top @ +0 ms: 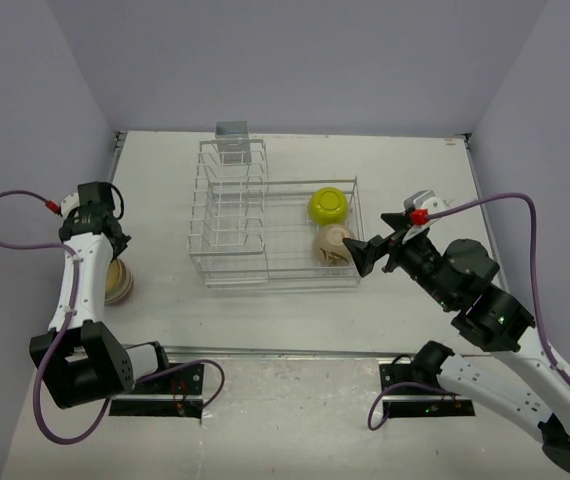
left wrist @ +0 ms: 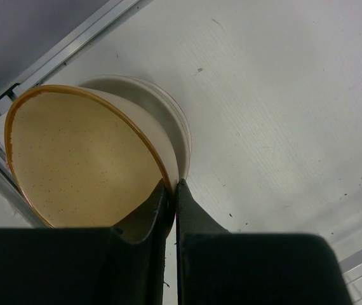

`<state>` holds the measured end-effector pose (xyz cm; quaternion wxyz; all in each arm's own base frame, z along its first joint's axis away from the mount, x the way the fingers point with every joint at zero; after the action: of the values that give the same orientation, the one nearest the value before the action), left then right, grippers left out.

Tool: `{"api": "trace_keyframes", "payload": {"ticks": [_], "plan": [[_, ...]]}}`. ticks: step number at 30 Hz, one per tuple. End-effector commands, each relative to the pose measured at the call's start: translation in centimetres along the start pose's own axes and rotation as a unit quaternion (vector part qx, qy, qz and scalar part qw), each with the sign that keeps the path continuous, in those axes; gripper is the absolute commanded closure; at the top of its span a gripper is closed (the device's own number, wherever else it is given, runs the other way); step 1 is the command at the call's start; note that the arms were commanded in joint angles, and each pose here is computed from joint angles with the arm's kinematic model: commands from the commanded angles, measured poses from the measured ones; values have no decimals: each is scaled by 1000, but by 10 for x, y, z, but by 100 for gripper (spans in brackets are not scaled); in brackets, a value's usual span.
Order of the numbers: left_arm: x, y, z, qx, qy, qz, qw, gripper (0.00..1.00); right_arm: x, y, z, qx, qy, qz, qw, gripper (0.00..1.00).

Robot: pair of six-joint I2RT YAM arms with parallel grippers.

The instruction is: Unload the bowls from the dish rack

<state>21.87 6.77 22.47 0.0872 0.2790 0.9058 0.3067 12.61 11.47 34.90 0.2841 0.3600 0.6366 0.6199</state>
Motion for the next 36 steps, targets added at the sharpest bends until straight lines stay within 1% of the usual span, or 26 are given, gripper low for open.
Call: {"api": "trace_keyframes", "payload": {"ticks": [1,9,10,12,13,19,24,26,27,28,29,30,31,32,34,35,36], "plan": [[-2,8,3,-20,-17,2,1000,100,1,2,-2,-10,1,6,1000,1],[-1,5,10,-6,-17,-3,1000,99,0,2,-3,-12,-1,6,1000,1],[0,6,10,-5,-16,-6,1000,94,0,2,-3,-12,-1,6,1000,1],[0,5,10,-3,-20,-6,1000,91,0,2,-3,-13,0,6,1000,1],[0,5,10,-3,-20,-9,1000,87,0,2,-3,-13,0,6,1000,1],[0,4,10,-3,-23,-13,1000,77,0,3,-4,-14,3,6,1000,1],[1,6,5,-5,-26,-18,1000,76,1,2,-2,-13,5,5,1000,1],[1,13,-6,-21,-39,-27,999,76,1,1,-2,-10,5,5,1000,1],[1,16,-13,-25,-52,-31,998,76,1,1,-1,-9,2,6,1000,1],[1,26,-29,-48,-77,-43,995,74,0,0,0,-9,-7,6,1000,1],[0,31,-39,-57,-99,-49,992,73,-1,0,1,-7,-11,7,1000,1],[-4,36,-53,-60,-145,-52,986,69,-1,-1,4,-2,-16,6,1000,1],[-5,48,-75,-83,-181,-65,978,67,-1,-1,6,2,-19,6,1000,1],[-10,57,-98,-93,-243,-74,963,64,-1,-1,10,12,-29,8,999,1],[-16,64,-119,-109,-307,-78,942,57,-3,-3,15,32,-50,10,998,1],[-23,67,-131,-113,-354,-76,925,53,-3,2,17,33,-60,11,998,1],[-28,68,-144,-120,-384,-77,912,52,-3,-2,25,49,-68,9,996,1]]}}
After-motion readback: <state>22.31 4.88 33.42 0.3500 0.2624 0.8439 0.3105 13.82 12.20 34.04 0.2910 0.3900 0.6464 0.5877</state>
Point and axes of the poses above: each gripper's point midway between its finger pads, its own z axis out along the fingers, its own x axis along the line the jaws close on, y = z × x, the point moved 10 cm from there along -z, back along the fingers, and after that the axes turned 1 degree about z, right-handed, at the moved point
